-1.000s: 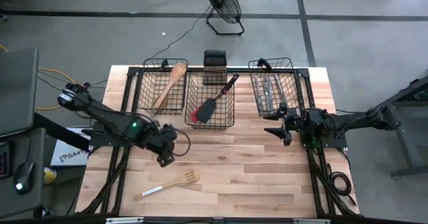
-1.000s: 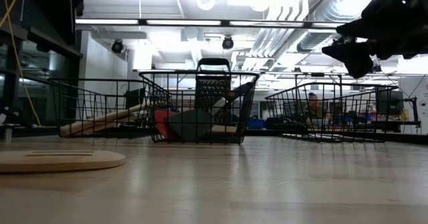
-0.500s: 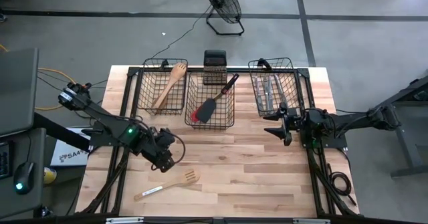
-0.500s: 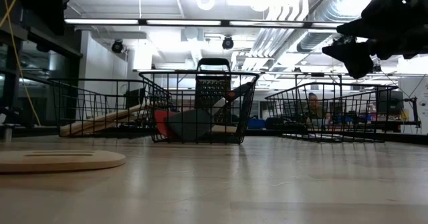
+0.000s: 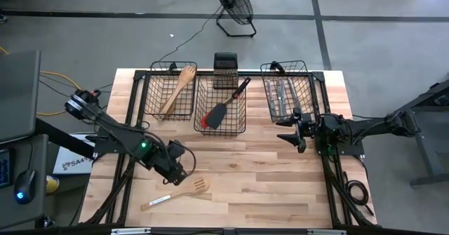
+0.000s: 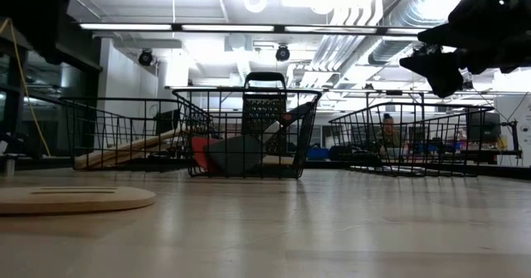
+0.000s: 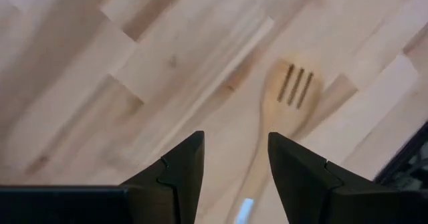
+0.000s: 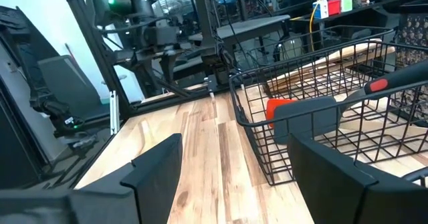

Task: Pick & Place Kitchen Items
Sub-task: Put the light brown wooden slotted serving spoon into the left wire basket

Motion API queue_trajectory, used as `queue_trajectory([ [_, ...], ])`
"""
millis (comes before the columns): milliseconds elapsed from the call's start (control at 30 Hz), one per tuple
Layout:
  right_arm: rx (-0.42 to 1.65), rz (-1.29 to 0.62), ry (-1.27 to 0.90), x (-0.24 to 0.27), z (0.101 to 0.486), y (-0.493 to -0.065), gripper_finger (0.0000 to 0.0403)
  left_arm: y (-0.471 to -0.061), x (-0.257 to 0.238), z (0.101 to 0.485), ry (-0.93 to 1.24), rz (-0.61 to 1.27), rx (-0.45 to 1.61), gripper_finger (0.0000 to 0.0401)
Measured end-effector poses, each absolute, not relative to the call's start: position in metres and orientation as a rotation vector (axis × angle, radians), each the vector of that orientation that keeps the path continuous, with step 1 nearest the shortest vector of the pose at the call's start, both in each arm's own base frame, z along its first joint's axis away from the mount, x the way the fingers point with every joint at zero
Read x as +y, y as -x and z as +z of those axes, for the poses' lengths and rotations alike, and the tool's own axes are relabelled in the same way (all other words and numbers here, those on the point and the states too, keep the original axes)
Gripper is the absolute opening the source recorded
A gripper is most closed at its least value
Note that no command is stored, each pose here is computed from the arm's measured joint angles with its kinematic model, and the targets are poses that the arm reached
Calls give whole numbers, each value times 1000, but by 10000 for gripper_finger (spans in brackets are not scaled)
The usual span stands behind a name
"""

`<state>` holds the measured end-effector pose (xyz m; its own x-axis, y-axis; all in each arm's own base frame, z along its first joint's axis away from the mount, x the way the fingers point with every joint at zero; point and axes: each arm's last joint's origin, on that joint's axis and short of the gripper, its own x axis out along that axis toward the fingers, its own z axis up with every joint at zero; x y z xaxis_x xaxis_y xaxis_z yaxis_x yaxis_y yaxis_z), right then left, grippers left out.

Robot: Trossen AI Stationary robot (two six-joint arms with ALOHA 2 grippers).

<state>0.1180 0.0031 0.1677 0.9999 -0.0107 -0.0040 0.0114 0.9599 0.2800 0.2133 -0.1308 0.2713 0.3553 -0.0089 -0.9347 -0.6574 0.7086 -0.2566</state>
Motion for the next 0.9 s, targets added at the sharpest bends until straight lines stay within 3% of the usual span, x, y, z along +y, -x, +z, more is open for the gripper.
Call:
queue_trajectory([
  [467, 18, -13, -283, 3, 166, -118, 263, -229, -158, 233, 834, 550, 1343, 163],
  [900, 18, -13, -283, 3, 166, -118, 263, -233, -202, 201, 774, 411, 1414, 163],
])
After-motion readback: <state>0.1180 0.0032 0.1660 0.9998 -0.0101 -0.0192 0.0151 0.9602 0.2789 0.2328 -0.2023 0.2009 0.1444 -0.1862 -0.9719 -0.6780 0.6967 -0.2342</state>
